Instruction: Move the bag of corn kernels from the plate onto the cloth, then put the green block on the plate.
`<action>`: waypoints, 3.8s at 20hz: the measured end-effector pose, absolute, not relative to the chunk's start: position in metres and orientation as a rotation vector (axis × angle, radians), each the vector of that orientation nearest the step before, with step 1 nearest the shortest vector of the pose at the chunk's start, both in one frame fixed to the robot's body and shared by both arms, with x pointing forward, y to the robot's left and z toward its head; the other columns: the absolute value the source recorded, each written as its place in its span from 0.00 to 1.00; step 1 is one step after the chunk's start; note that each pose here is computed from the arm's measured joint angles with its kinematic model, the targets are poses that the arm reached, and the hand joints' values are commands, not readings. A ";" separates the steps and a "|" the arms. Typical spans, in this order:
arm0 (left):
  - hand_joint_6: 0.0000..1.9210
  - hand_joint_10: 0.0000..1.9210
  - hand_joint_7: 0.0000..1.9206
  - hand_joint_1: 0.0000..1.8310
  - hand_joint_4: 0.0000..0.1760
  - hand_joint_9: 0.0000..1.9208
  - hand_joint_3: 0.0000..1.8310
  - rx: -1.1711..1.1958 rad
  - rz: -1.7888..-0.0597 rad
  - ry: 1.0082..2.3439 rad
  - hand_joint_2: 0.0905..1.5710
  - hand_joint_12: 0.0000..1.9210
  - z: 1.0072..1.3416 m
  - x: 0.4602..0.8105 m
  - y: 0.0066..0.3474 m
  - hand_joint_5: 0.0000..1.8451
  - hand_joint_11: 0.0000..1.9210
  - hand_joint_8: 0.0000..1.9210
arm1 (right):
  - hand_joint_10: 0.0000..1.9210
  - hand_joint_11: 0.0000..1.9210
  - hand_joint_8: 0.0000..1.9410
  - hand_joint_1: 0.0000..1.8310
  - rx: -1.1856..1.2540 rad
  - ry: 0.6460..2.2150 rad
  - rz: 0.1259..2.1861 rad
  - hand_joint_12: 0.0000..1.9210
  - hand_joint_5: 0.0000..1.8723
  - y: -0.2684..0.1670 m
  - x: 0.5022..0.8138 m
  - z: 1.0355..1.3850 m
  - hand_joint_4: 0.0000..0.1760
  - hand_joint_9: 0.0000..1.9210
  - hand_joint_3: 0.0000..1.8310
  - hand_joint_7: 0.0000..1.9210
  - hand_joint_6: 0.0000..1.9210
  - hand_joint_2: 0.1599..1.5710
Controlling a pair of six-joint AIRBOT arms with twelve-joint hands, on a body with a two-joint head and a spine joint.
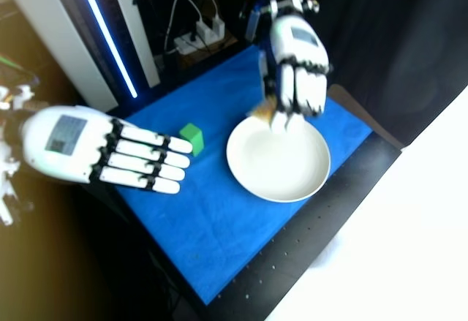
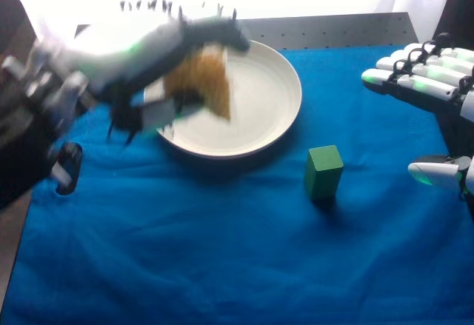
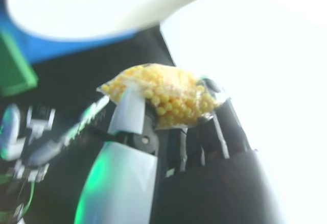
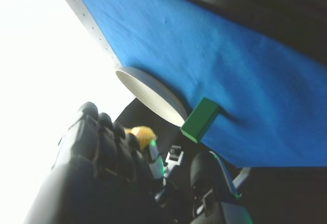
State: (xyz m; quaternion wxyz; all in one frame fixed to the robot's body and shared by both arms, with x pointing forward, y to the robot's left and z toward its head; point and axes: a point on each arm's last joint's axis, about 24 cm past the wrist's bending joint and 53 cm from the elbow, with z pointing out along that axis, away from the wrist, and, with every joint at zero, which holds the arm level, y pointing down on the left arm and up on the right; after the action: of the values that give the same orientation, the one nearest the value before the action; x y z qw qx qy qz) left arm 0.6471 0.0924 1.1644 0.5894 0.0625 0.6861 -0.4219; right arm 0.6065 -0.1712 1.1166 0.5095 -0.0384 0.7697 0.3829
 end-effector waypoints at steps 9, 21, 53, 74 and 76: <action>0.01 0.60 0.16 0.55 0.00 0.15 0.00 0.100 -1.065 1.805 0.81 0.84 1.100 0.573 0.111 0.24 0.13 0.24 | 0.00 0.00 0.00 0.35 -0.076 1.857 0.932 0.00 0.00 -0.170 0.605 1.116 0.00 0.00 0.00 0.00 0.00 0.80; 0.00 0.00 0.00 0.14 0.85 0.00 0.01 -0.100 -0.985 1.687 0.66 0.00 1.118 0.596 0.160 0.00 0.00 0.00 | 0.00 0.00 0.00 0.36 -0.029 1.863 1.049 0.00 0.00 -0.165 0.611 1.113 0.00 0.00 0.00 0.00 0.00 0.78; 0.00 0.00 0.00 0.19 0.61 0.00 0.01 -0.297 -0.883 1.541 0.81 0.02 1.132 0.599 0.220 0.01 0.01 0.00 | 0.62 0.38 0.73 0.64 -0.259 1.717 1.189 0.83 0.31 -0.070 0.671 1.184 0.00 0.45 0.00 0.42 0.76 0.79; 0.00 0.00 0.04 0.32 0.62 0.06 0.00 -0.344 -0.930 1.562 0.87 0.34 1.116 0.599 0.213 0.13 0.00 0.00 | 0.01 0.00 0.00 0.32 -0.324 1.956 0.916 0.33 0.00 0.023 0.727 1.097 0.00 0.01 0.00 0.00 0.00 0.76; 0.00 0.00 0.05 0.34 0.70 0.06 0.00 -0.350 -0.928 1.561 0.86 0.32 1.116 0.600 0.214 0.14 0.00 0.00 | 0.00 0.00 0.00 0.29 -0.346 1.952 0.950 0.26 0.00 0.033 0.717 1.099 0.03 0.00 0.00 0.00 0.00 0.72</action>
State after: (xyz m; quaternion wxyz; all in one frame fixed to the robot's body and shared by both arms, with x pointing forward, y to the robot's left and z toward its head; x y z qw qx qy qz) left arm 0.5996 0.2140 1.1159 0.6021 -0.1510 0.6739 -0.4006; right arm 0.7167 0.0332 1.0994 0.4543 -0.1400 0.7911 0.3849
